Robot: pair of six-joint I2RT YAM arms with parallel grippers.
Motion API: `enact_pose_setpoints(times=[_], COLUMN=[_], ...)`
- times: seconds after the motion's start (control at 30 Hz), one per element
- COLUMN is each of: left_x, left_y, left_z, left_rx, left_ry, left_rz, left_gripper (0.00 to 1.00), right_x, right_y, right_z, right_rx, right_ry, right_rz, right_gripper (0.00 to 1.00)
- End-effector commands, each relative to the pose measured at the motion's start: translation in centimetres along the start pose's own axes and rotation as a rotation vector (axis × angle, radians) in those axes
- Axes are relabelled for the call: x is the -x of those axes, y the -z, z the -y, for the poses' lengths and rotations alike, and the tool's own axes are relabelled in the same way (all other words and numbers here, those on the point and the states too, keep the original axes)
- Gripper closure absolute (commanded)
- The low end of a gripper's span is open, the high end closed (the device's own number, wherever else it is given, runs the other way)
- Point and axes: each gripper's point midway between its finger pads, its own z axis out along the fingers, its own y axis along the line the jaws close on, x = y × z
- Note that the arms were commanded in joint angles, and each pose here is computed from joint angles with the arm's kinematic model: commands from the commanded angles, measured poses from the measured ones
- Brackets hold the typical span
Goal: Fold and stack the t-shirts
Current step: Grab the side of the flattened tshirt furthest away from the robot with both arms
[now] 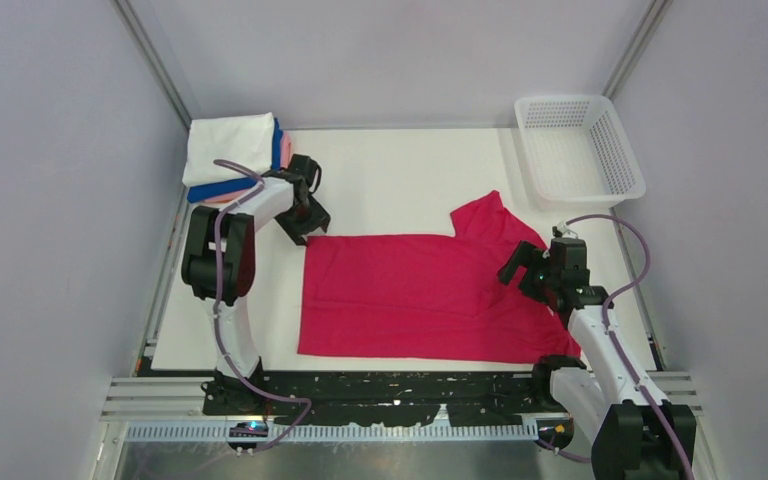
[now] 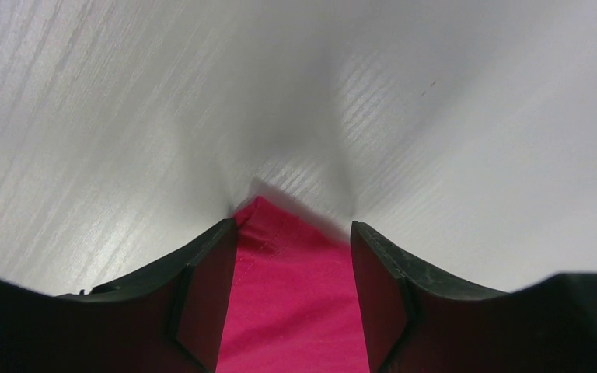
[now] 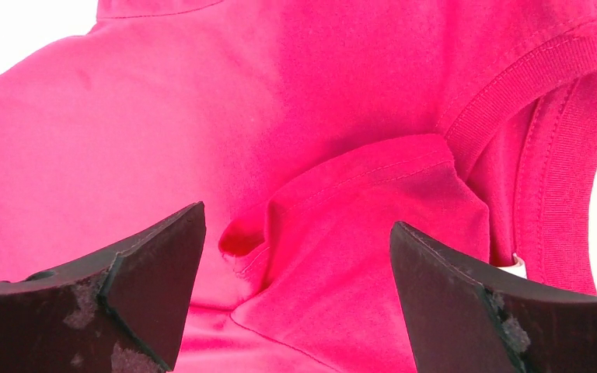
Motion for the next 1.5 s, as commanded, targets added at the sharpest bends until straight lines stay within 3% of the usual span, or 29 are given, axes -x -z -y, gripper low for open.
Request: enact_pose_setpoints(times=[0.0, 0.37, 0.6, 0.97, 1.13, 1.33, 1.47], left_x=[0.6, 0.4, 0.5, 0.3, -0.4, -0.7, -0.8], left_y=[-0.4, 0.5, 1.2, 2.5, 2.5, 2.5, 2.7], left_z=[-0.2, -0.9, -1.2, -1.3, -0.3, -0.3, 0.0], left_rx=[0.042, 0.101, 0.115, 0.093, 0.033, 0.016, -0.010], left_ry=[0.013, -0.023, -0.054, -0.095, -0.126, -0.136, -0.137], left_rz=[0.015, -0.019, -0.026, -0.037, -0.051, -0.049, -0.048], left_gripper=[0.44, 0.64, 1.00, 1.00, 1.00, 1.00, 1.00], right_x=[1.0, 1.8, 3.2, 10.8, 12.5, 18.5, 20.0], right_y=[0.6, 0.7, 1.0, 1.5, -2.2, -7.2, -11.6], right_z=[-1.0, -1.1, -1.4, -5.0, -7.1, -10.8, -11.1], right_rx=[0.052, 0.048, 0.047, 0.074, -0.005, -0.024, -0.083], right_ry=[0.023, 0.033, 0.056, 0.103, 0.220, 0.316, 0.386], right_rz=[0.039, 0.064, 0.105, 0.250, 0.179, 0.130, 0.011], right_gripper=[0.05, 0.05, 0.05, 0.05, 0.05, 0.05, 0.05])
